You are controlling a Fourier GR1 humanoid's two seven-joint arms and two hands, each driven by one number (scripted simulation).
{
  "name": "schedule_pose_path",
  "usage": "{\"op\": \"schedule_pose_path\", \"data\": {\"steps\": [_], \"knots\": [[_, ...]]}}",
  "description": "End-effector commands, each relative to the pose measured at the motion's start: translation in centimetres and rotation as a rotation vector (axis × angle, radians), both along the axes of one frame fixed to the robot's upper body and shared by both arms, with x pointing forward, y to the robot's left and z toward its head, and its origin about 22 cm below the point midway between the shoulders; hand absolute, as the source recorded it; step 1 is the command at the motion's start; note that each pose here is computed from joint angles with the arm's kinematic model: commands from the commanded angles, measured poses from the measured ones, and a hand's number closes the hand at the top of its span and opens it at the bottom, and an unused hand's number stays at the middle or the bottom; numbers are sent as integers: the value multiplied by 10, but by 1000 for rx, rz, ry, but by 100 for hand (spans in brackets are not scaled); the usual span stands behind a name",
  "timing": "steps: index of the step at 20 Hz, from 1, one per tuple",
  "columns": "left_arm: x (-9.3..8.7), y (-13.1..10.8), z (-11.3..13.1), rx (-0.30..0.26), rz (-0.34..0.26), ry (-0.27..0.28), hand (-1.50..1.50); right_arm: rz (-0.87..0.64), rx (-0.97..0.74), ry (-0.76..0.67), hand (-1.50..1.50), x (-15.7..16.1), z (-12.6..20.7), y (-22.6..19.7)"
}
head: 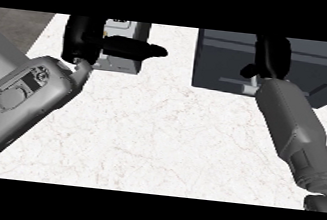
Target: Pick up the can, place it into the drawer and close the drawer
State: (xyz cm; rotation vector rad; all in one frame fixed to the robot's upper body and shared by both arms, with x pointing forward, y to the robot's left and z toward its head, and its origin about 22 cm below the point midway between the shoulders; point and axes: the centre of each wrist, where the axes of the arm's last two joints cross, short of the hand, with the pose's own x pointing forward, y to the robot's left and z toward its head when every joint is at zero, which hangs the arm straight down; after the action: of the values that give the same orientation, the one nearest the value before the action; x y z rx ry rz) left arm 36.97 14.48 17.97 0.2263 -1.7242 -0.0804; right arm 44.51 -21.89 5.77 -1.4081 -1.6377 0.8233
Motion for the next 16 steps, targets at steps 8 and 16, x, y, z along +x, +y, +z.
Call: {"op": "schedule_pose_path", "data": {"steps": [8,16], "knots": [[-16,8,-16,9,-23,2,-150,74,141,-58,-150,19,41,20],[-19,29,-20,-9,7,14,-150,211,441,-67,-150,20,46,46]]}}
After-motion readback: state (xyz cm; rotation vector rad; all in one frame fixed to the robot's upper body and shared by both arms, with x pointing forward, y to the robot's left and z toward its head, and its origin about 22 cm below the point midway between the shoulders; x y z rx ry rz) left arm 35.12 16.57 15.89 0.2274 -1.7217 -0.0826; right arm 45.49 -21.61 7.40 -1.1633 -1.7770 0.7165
